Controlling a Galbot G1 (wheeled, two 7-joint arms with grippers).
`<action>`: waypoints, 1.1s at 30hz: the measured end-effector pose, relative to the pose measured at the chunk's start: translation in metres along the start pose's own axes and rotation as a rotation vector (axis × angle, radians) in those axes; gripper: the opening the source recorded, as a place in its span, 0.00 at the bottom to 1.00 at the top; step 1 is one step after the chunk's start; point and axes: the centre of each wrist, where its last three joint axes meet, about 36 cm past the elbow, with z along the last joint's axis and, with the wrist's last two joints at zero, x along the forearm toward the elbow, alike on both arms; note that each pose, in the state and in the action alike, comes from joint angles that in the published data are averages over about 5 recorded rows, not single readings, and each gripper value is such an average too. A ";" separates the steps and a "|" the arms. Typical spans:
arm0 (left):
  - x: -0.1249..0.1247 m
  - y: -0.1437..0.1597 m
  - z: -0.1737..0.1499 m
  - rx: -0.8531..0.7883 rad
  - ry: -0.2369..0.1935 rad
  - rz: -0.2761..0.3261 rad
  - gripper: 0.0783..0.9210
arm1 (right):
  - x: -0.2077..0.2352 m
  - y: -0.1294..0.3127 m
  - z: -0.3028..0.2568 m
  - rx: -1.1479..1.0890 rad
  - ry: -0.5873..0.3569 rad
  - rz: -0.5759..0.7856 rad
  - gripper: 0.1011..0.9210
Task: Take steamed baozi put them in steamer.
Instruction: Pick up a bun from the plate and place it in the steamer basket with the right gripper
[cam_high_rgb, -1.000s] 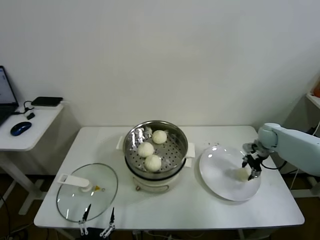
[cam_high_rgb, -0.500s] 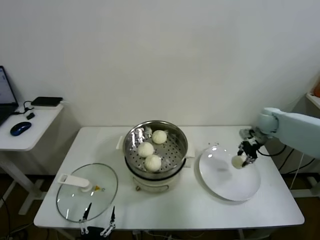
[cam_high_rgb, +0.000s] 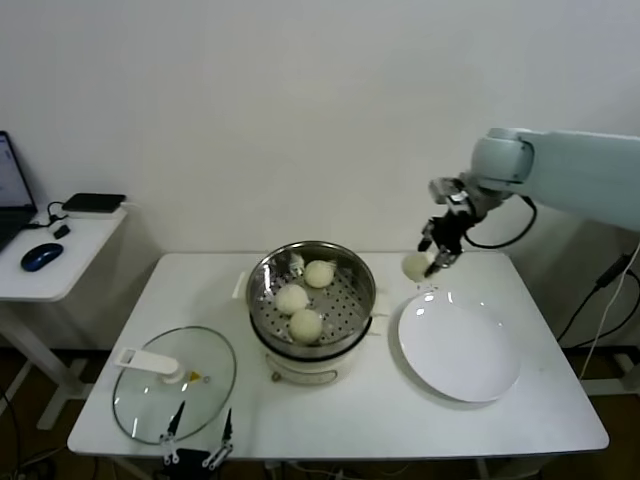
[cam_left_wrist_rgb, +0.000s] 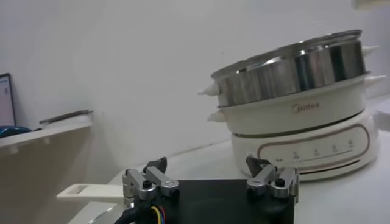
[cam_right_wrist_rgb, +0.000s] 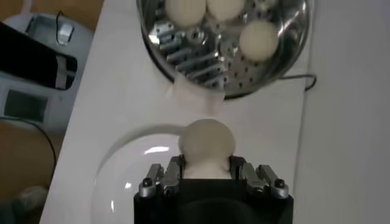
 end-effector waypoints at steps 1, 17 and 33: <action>-0.001 0.000 0.000 0.000 -0.001 -0.001 0.88 | 0.002 -0.001 -0.010 0.004 -0.004 0.002 0.50; -0.001 0.003 0.003 -0.002 0.004 -0.009 0.88 | -0.069 -0.006 -0.102 0.045 0.008 0.007 0.51; -0.002 0.004 0.005 -0.003 0.007 -0.013 0.88 | -0.151 -0.005 -0.114 0.036 0.015 0.029 0.61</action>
